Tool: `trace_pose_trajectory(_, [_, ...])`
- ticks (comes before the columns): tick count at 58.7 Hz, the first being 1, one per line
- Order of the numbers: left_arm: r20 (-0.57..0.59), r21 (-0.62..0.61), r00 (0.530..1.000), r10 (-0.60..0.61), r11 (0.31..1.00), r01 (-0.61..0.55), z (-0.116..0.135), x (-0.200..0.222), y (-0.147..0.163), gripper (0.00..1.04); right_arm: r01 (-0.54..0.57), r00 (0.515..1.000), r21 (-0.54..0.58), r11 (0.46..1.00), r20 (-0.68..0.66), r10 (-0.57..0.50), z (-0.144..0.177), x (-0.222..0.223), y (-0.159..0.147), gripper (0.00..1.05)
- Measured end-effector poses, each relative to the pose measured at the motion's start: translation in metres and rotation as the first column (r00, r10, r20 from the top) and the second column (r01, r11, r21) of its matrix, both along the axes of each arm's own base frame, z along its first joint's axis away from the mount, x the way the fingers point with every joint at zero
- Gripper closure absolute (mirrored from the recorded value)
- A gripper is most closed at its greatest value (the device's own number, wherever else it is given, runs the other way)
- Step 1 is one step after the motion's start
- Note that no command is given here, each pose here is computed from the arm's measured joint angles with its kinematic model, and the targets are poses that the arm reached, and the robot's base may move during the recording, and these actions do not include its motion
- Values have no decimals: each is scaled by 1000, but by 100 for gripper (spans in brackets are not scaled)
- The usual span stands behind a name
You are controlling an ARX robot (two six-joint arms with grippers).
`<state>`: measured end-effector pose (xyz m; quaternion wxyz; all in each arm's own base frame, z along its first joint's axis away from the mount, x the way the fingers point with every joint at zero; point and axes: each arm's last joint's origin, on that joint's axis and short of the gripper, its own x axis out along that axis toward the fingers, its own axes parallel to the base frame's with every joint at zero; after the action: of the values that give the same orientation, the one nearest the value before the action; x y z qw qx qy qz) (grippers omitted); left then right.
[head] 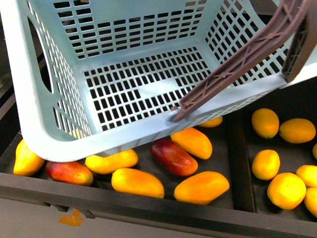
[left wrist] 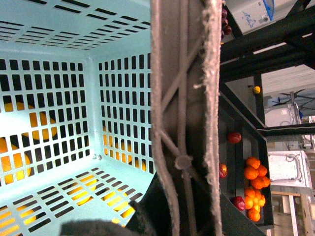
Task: Pick lemon and mango into basket
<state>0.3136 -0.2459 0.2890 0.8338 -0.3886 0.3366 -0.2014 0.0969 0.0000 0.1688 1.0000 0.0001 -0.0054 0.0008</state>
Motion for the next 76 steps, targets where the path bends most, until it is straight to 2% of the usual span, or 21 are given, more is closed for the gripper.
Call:
trace_pose_trajectory(19, [-2,-1,1000,-15,1000,15,0,-3,-3,99,0,1000,0,1000,0,0,0,0,0,9])
trace_pose_trajectory(21, [-1,0,1000,-13,1000,13,0,-3,-3,99,17,999,19,1000,-31,-17,-1,0,0,9])
trace_pose_trajectory(23, [0,1,1000,-11,1000,11,0,-2,-3,99,72,990,50,996,-127,-65,-1,0,-1,9])
trace_pose_trajectory(25, [0,2,1000,-9,1000,9,0,-2,-3,99,166,947,109,980,-296,-127,-1,2,-6,9])
trace_pose_trajectory(30, [1,3,1000,-10,1000,10,0,-2,-3,99,266,880,179,947,-445,-163,-7,9,-16,9])
trace_pose_trajectory(40, [0,2,1000,-14,1000,14,0,-2,-3,99,410,845,256,875,-467,-259,-10,34,-55,9])
trace_pose_trajectory(47, [0,1,1000,-14,1000,14,0,-2,-3,99,477,808,248,843,-500,-310,-19,62,-86,9])
trace_pose_trajectory(55, [1,2,1000,-13,1000,13,0,-2,-3,99,553,722,227,802,-611,-325,-56,99,-122,9])
trace_pose_trajectory(62, [1,3,1000,-12,1000,12,0,-2,-3,99,576,590,146,805,-756,-285,-123,121,-140,9])
trace_pose_trajectory(68, [0,1,1000,-15,1000,15,0,-2,-3,99,577,545,138,805,-799,-253,-147,128,-144,9])
trace_pose_trajectory(76, [0,2,1000,-14,1000,14,0,-2,-3,99,567,516,129,813,-826,-228,-167,143,-144,9])
